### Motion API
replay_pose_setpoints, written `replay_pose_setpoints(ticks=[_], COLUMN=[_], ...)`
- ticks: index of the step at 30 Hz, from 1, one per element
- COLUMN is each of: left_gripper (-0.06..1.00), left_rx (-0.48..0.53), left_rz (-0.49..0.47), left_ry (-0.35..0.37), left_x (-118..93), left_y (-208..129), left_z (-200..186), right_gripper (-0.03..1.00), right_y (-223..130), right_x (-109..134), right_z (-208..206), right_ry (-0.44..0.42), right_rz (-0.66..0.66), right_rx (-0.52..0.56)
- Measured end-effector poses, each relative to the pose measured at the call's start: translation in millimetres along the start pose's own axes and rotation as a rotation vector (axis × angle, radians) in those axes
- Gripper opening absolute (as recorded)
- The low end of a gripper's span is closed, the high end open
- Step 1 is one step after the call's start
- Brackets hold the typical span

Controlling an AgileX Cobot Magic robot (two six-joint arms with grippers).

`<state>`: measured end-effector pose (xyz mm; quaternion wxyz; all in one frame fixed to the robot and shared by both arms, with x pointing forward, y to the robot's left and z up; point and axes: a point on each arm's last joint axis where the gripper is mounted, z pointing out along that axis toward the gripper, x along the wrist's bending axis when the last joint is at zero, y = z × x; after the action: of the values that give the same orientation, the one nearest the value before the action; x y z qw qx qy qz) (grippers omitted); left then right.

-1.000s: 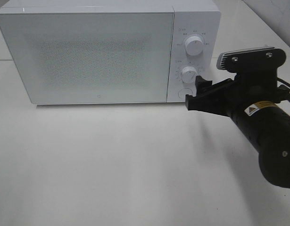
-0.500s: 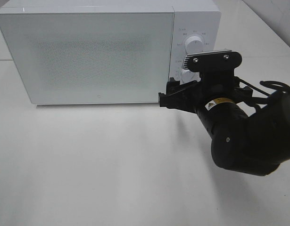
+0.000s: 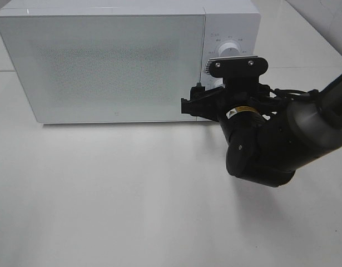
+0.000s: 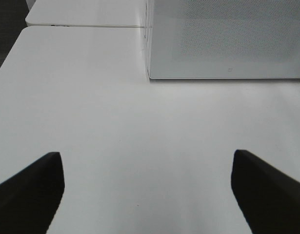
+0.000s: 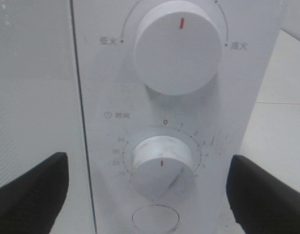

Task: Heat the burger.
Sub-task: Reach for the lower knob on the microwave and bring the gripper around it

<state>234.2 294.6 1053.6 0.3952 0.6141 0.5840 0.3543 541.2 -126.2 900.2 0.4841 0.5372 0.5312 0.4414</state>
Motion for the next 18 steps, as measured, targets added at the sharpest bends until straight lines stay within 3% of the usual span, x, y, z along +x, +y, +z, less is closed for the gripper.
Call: replay_pose_setpoints(ticks=[18], left_gripper=[0.87], left_rx=[0.000], left_rz=[0.000], left_ry=[0.000], left_x=[0.0], left_y=[0.0], left_z=[0.0], right_gripper=[0.79], right_y=[-13.7], right_x=[-2.7], right_z=[22.6], right_ry=[0.001], right_rz=[0.005], right_rx=[0.023])
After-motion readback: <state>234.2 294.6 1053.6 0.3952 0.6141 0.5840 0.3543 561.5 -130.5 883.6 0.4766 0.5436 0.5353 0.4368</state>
